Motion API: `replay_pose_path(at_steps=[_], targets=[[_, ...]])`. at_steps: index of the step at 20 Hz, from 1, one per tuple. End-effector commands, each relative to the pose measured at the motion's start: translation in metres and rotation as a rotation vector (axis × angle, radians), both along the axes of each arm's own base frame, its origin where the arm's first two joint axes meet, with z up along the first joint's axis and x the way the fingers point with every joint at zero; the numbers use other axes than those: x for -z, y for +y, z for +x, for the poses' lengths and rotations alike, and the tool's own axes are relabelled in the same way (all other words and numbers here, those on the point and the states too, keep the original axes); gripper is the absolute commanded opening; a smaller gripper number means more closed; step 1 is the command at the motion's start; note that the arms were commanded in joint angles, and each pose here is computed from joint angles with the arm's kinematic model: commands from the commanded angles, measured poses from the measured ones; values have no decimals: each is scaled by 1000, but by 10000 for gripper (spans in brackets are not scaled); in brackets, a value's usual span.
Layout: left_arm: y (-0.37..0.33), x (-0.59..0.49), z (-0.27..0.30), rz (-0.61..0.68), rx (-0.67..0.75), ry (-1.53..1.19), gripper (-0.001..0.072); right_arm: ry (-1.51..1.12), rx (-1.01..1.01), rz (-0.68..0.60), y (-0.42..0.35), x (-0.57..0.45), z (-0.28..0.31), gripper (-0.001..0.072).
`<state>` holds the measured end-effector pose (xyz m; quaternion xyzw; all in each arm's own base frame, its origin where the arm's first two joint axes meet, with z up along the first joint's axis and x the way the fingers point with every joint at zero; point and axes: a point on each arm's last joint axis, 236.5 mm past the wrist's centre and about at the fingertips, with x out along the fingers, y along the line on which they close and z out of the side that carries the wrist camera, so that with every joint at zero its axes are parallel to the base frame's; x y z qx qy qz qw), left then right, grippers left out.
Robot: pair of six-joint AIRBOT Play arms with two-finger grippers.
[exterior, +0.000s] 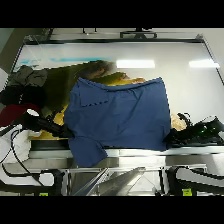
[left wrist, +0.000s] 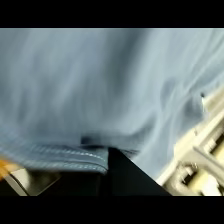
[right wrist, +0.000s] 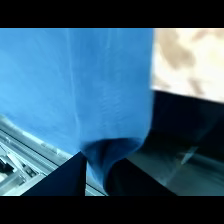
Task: Fold the shirts.
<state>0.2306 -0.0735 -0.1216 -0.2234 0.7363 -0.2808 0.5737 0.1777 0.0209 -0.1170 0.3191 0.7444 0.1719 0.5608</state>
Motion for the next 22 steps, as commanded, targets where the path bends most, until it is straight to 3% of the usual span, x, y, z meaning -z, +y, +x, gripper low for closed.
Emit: replay_pose_path(at_steps=[1, 2, 4, 7, 9, 11, 14, 17, 19, 22], targets=[[3, -18, 14, -11, -10, -48, 19, 16, -14, 8, 0, -3, -4, 303], [7, -21, 18, -9, -28, -57, 21, 21, -13, 10, 1, -4, -5, 350], [13, -22, 17, -8, -56, -60, 22, 43, -15, 22, 3, -7, -9, 310], [10, -19, 12, -31, -86, -44, 22, 62, 11, 49, 8, -12, -8, 12], [-9, -36, 29, -141, -134, -95, 22, 7, 85, 114, 19, -24, 17, 11], [-34, -88, 58, -349, -171, -198, 16, -187, 146, 293, 38, -75, 67, 11], [-49, -212, 94, -577, -165, -476, 11, -676, 194, 541, 46, -228, 138, 11], [-66, -394, 69, -837, -35, -914, 9, -1268, 117, 632, 55, -424, 123, 12], [-75, -508, 10, -945, 96, -1255, 19, -1658, 44, 503, 71, -520, 81, 12], [-79, -614, -89, -999, 249, -1668, 22, -2071, 126, 86, 84, -606, 37, 13]])
